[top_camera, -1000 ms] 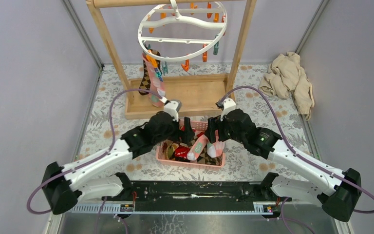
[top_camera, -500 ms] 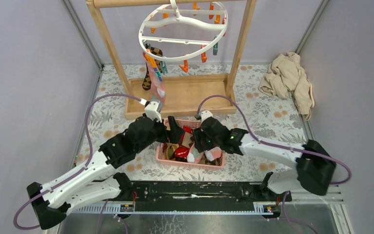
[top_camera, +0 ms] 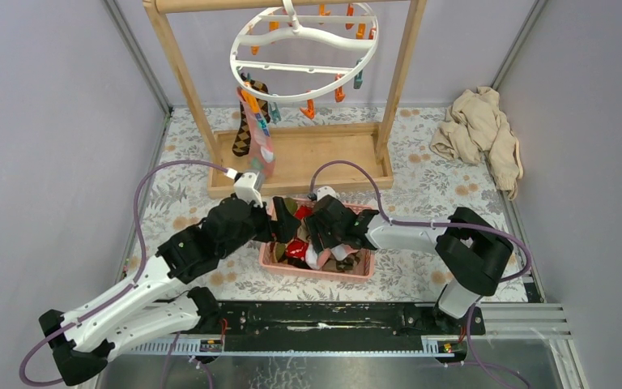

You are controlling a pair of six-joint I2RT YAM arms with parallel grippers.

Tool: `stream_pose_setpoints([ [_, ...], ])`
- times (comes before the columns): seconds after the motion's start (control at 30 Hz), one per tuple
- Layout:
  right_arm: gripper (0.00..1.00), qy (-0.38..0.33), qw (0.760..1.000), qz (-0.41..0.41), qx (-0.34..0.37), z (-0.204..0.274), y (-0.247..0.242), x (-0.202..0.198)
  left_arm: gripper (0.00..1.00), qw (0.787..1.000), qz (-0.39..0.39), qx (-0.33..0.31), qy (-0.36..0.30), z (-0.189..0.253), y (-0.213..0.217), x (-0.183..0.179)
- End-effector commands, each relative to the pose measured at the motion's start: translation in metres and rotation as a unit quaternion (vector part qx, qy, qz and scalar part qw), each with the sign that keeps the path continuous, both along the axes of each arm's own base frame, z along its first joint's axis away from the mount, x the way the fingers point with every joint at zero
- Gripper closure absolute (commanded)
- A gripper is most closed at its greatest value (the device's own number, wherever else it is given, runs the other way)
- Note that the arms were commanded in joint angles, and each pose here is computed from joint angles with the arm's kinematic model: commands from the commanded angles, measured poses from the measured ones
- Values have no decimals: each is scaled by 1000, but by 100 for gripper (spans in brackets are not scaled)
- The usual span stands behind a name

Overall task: Remove the socks clipped to the hanger
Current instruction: Place the sock in the bin.

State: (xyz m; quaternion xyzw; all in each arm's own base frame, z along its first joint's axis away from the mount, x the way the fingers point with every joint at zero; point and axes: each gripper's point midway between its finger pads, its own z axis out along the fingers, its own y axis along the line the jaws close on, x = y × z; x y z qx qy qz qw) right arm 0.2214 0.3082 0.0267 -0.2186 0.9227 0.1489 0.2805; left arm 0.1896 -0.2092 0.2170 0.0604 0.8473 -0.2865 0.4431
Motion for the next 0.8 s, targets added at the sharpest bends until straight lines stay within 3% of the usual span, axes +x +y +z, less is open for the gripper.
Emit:
stream_pose_setpoints([
  [0.0, 27, -28, 997, 1, -73, -11, -19, 10, 1, 1000, 10, 10, -15, 20, 4, 5],
  [0.17, 23, -48, 993, 24, -110, -5, -27, 17, 2, 999, 22, 20, -18, 28, 10, 7],
  [0.27, 20, -47, 993, 45, -97, 7, -23, 12, 2, 999, 26, 26, -14, 26, 13, 6],
  [0.5, 9, -45, 995, 88, 18, 90, -9, -15, 1, 999, 35, 36, -9, 24, 18, 6],
  [0.77, 4, -104, 983, 52, 144, 183, -31, -34, 1, 998, 49, 47, -21, 30, 21, 13],
])
